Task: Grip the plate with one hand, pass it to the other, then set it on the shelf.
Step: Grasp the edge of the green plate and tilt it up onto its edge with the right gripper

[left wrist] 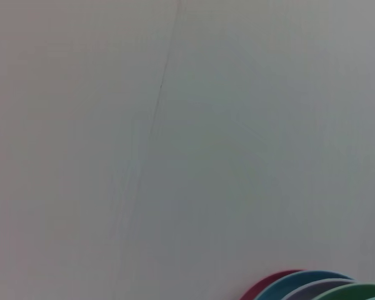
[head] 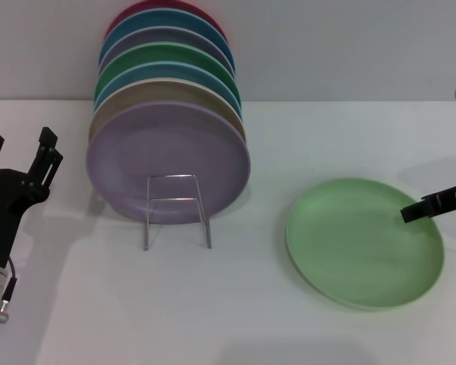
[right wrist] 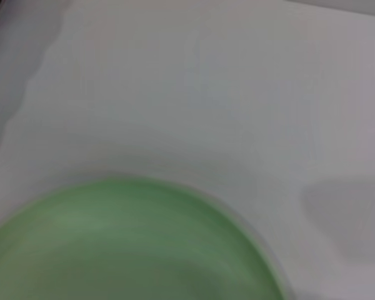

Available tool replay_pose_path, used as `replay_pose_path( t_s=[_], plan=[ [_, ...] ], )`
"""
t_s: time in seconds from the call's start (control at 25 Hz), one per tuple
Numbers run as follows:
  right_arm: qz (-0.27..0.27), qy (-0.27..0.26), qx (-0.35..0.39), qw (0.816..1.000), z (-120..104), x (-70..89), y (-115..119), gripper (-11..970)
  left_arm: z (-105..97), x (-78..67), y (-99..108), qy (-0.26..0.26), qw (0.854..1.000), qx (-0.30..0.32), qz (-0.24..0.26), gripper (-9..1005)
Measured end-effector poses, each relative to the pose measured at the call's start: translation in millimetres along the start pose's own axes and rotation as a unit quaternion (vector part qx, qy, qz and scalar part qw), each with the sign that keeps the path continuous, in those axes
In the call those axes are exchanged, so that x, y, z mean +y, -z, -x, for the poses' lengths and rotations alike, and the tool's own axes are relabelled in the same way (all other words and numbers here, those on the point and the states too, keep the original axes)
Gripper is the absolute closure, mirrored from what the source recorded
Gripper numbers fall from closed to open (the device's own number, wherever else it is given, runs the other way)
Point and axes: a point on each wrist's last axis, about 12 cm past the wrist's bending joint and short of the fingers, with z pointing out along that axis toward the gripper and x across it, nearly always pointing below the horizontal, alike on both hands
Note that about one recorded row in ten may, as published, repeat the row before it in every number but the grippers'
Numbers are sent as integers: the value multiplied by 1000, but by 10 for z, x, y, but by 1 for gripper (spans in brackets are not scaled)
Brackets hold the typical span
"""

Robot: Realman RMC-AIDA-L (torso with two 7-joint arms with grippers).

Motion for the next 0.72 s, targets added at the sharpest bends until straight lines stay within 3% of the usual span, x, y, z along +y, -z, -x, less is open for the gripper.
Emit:
replay_pose_path(
  t_s=[0.52,0.72],
  plan=[
    [3,-7,9,1000,-70,-11,-59,332,-3,9,-14,-3,1000,2,-1,162],
    [6,-8,15,1000,-78,-3,-84,512,-3,19,-13,-5,1000,3,-1,162]
  ],
)
